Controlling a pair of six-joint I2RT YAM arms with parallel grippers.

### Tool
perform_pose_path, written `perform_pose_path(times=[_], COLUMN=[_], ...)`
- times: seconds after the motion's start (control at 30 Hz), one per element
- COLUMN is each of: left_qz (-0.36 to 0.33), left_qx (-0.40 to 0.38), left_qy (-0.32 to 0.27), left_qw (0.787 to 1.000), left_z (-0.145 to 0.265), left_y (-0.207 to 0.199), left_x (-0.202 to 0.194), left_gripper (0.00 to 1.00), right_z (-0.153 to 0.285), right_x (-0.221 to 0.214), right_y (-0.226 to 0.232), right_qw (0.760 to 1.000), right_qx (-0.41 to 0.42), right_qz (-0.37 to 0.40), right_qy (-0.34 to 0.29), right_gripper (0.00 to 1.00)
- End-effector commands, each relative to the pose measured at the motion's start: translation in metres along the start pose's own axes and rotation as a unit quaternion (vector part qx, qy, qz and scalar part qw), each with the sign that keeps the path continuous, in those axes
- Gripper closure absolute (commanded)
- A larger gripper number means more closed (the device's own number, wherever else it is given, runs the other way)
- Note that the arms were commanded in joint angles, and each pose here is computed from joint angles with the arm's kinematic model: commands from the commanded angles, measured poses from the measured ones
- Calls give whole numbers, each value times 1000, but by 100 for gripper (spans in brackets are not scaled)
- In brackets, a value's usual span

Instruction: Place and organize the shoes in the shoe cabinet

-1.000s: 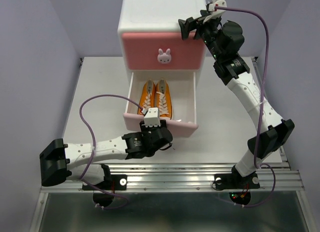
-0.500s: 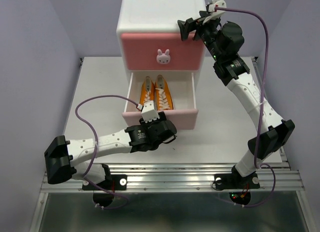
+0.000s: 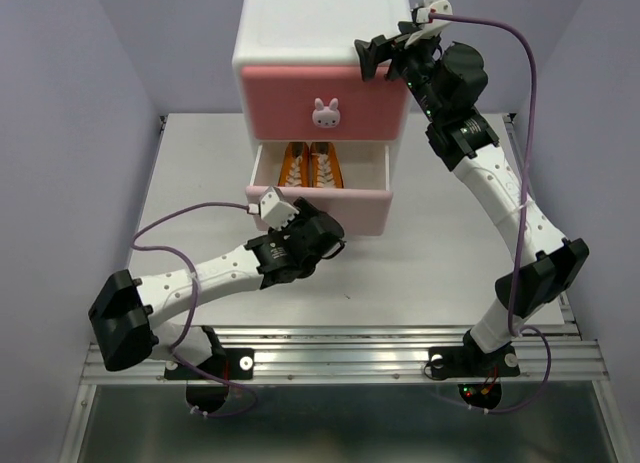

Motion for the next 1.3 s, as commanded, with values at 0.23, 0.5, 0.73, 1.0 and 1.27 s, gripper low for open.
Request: perform_pose_path(times=[0.23, 0.5, 0.73, 1.0, 1.27], left_qz=[67, 64, 43, -26, -84], left_qx=[-31, -19, -26, -63, -32], left_qy=[-138, -162, -168, -116, -84], left_qw=[988, 985, 984, 991, 992], left_z=[-97, -164, -158, -69, 32], left_y=[-33, -69, -76, -48, -8], left_x=[60, 87, 108, 130, 186], left_gripper=[100, 80, 46, 1, 1], right_z=[13, 10, 10, -11, -44], right_x=[-156, -156, -149, -113, -29], right_y=[6, 7, 11, 9, -3], right_qw=[957, 957, 958, 972, 987], right_qx=[-9, -10, -2, -30, -95], right_qz=[-33, -39, -63, -89, -103], right_qy=[288, 286, 279, 215, 73], right_gripper=[0, 0, 0, 0, 0])
Point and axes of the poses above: each gripper's point midway between its finger pads, its own z axis back along the fingers, its own y axis along the line the jaws close on, x = y × z, the point moved 8 cm from there along z, back along the fingers, and after that the axes turned 4 degrees about -z, right-handed, at the moved point
